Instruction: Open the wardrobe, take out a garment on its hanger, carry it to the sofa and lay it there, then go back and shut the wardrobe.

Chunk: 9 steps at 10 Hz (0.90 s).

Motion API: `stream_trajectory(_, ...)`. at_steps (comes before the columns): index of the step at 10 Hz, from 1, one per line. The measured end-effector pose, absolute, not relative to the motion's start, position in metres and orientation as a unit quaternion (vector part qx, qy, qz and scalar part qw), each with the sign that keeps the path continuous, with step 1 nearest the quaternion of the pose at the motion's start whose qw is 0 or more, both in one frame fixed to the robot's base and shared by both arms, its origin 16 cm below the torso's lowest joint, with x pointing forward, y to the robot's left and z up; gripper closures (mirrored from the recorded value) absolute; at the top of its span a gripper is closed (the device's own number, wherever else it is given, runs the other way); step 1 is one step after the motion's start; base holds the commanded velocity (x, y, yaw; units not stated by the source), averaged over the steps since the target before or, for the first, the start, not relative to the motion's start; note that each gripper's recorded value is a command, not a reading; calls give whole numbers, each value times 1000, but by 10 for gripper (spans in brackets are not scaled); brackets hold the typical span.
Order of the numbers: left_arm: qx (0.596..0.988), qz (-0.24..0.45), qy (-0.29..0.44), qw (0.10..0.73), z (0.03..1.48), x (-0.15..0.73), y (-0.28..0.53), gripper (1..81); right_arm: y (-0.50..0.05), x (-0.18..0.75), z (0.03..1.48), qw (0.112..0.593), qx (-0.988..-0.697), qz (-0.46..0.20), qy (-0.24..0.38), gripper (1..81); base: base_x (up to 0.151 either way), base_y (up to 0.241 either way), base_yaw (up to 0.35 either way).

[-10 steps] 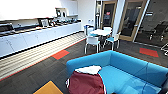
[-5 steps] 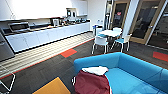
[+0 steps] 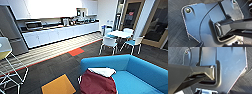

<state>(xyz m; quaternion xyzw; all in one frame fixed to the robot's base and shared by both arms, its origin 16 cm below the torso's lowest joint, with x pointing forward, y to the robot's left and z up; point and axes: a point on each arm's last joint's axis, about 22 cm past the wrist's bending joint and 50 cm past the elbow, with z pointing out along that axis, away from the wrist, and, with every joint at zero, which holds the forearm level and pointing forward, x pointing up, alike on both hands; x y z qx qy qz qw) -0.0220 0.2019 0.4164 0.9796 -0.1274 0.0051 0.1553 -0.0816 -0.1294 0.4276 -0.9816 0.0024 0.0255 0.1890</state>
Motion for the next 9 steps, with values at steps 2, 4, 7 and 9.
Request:
stream_trajectory(2,980,3,-127,154,416,-25,203,10,-129,-79,427,189,-982,23,3,10,0,0,249)
stream_trajectory(4,980,4,-130,154,416,-23,203,10,-129,-80,428,190,-982,23,3,10,0,0,249)
stream_trajectory(7,981,1,-132,142,414,-21,205,10,-130,-81,427,189,-982,25,3,10,0,0,249)
stream_trajectory(9,980,-1,-134,144,415,-25,201,10,-129,-81,428,189,-982,24,3,10,0,0,249)
